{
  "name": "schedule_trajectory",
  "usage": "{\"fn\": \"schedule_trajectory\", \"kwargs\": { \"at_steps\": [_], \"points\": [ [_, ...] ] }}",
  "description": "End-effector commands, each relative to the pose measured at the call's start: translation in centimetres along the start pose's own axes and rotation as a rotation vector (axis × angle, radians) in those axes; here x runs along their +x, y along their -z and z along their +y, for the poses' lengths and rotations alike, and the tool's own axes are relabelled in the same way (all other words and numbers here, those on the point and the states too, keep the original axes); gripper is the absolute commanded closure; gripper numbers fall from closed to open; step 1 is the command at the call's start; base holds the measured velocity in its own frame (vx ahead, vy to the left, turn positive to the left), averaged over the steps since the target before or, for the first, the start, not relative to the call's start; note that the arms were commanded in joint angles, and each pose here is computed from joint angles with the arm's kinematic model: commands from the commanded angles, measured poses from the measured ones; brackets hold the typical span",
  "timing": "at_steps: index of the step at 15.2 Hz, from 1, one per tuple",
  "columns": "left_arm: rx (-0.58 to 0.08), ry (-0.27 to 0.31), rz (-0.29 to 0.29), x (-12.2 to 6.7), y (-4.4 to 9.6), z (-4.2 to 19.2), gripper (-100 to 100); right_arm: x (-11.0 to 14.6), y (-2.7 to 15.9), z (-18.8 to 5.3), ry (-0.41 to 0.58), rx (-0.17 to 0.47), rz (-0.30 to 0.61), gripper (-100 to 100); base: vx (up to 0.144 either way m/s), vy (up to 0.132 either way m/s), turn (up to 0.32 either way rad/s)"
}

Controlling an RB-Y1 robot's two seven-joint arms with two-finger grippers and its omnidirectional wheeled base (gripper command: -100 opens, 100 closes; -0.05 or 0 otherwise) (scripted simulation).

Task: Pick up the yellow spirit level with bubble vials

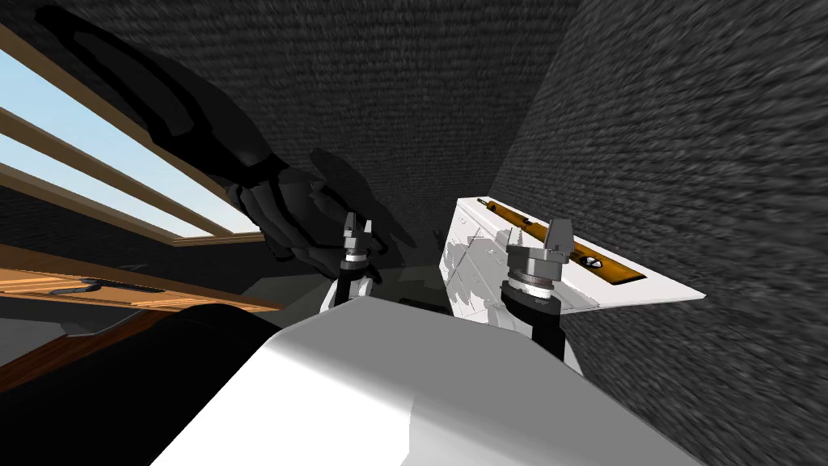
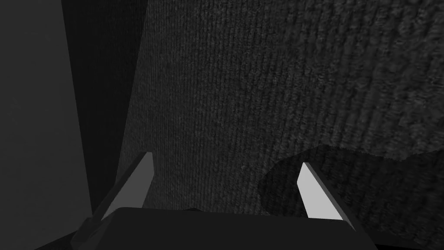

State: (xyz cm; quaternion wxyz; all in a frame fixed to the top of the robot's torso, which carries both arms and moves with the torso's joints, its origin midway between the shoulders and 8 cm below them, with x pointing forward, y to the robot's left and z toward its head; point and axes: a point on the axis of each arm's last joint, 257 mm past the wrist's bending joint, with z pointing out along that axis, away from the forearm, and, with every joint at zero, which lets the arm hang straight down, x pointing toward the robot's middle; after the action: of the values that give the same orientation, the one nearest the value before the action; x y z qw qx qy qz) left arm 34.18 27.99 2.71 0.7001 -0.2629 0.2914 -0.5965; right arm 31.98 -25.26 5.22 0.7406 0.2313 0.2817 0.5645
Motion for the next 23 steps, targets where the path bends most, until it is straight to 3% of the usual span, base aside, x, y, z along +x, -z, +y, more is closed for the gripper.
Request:
{"fn": "schedule_trajectory", "kwargs": {
  "at_steps": [1,14,17,19,23],
  "points": [
    [0.0,0.0,0.0,0.0,0.0,0.0,0,1.0,-0.2,0.1,0.004,-0.017,0.049,-100,0.004,0.006,0.003],
    [0.0,0.0,0.0,0.0,0.0,0.0,0,8.1,-1.4,1.1,0.015,-0.176,0.361,-100,0.023,0.041,0.006],
    [0.0,0.0,0.0,0.0,0.0,0.0,0,11.0,-1.4,1.2,0.021,-0.238,0.483,-100,0.032,0.062,0.006],
    [0.0,0.0,0.0,0.0,0.0,0.0,0,11.3,-1.4,1.5,0.032,-0.253,0.507,-100,0.035,0.067,-0.001],
    [0.0,0.0,0.0,0.0,0.0,0.0,0,14.4,-0.9,1.3,0.057,-0.321,0.66,-100,0.04,0.068,0.002]
  ]
}}
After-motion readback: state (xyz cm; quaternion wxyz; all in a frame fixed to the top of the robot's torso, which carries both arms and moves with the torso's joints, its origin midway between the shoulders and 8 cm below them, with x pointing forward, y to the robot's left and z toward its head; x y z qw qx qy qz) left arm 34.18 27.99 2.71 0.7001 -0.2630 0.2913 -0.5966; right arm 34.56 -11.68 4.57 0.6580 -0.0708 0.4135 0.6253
